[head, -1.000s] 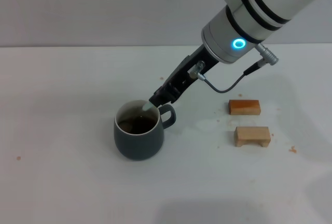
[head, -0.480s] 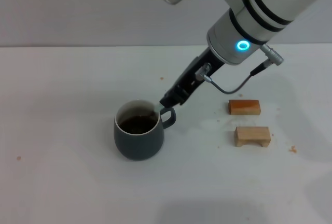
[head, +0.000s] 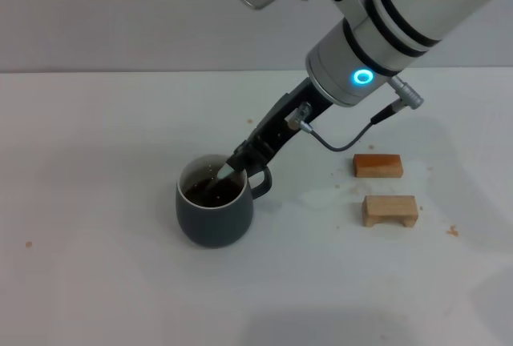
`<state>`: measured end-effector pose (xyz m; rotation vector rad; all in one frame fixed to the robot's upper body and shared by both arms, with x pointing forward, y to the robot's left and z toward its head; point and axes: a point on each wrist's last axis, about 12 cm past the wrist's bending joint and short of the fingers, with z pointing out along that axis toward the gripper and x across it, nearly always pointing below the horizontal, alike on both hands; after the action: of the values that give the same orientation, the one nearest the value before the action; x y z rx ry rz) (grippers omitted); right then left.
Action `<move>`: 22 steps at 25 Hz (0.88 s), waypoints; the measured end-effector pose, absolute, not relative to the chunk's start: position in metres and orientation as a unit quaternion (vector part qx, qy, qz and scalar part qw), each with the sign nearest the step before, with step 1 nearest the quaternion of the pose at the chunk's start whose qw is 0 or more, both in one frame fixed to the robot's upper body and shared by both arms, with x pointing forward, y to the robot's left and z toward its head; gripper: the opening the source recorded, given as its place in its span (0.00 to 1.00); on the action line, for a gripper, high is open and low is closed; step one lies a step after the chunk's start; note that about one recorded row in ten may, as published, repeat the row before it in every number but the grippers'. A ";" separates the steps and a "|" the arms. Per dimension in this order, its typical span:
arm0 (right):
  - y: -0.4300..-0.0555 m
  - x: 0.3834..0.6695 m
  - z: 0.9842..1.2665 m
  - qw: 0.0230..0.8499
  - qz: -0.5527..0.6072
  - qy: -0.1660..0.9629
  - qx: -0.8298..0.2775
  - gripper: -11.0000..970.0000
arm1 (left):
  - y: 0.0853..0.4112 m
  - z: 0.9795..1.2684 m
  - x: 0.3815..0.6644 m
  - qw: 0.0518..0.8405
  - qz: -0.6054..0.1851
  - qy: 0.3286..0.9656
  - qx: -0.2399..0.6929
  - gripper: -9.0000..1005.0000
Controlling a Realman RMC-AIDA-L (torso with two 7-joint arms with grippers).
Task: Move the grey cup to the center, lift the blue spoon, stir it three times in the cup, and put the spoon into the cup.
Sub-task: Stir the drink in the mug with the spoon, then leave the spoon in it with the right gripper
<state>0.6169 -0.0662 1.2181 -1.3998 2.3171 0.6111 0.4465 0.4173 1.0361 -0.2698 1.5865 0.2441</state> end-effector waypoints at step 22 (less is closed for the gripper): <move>-0.066 0.623 1.208 0.201 0.177 0.823 -0.501 0.28 | 0.418 1.036 0.443 0.688 0.111 0.707 -0.122 0.01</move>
<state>0.6234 -0.0661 1.2077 -1.3994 2.2986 0.4952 0.4429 0.4183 1.0359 -0.2720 1.5829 0.2493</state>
